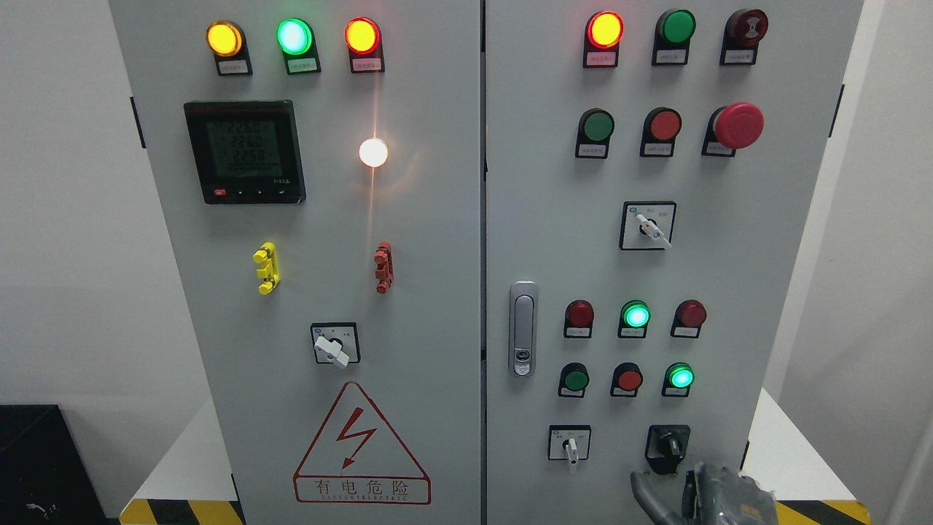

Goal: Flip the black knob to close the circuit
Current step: 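Reach the right hand up to the black rotary knob, then grip the black knob with the right hand and twist it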

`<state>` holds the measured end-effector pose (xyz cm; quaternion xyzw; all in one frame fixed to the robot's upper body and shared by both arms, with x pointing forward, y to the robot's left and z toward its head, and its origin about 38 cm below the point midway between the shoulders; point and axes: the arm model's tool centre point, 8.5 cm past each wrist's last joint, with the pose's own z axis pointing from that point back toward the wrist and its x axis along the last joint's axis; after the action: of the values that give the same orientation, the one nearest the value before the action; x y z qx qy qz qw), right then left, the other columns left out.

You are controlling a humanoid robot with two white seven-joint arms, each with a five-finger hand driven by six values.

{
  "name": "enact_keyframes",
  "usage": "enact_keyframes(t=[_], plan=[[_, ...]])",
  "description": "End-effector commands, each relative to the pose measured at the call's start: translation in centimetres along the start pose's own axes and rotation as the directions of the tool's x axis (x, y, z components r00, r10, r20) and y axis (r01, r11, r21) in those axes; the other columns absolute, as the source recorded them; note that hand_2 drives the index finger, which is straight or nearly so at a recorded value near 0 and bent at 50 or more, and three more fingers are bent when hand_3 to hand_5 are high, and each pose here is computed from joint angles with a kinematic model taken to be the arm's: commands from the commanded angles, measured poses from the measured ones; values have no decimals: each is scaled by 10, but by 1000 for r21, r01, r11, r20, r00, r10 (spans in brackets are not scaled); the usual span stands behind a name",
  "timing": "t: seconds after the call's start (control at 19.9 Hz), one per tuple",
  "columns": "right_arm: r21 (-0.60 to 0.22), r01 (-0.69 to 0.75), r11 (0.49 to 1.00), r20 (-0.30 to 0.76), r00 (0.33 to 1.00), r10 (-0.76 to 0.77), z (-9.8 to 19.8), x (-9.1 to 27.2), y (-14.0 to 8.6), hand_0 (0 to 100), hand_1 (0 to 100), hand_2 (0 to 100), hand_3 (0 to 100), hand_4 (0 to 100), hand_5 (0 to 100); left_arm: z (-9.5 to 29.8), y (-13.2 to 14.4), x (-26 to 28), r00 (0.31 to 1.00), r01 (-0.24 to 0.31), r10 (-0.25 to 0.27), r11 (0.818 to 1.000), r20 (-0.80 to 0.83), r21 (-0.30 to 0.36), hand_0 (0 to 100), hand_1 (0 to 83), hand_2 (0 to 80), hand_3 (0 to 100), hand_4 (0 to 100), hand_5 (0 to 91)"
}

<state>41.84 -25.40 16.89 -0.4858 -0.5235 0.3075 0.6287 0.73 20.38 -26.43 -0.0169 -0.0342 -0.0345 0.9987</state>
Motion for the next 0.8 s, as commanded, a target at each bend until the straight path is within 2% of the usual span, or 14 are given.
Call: enact_keyframes(t=[0.0, 0.75], plan=[[-19, -14, 1000, -32, 999, 13, -8, -15, -10, 0, 0, 891, 1000, 890, 930, 0, -2, -6, 1000, -2, 2, 1000, 2, -4, 120, 556, 0, 0, 0, 0], [-19, -32, 999, -72, 997, 31, -18, -33, -13, 0, 0, 887, 1000, 885, 929, 0, -1, -6, 1000, -2, 2, 1000, 2, -2, 120, 556, 0, 0, 0, 0]])
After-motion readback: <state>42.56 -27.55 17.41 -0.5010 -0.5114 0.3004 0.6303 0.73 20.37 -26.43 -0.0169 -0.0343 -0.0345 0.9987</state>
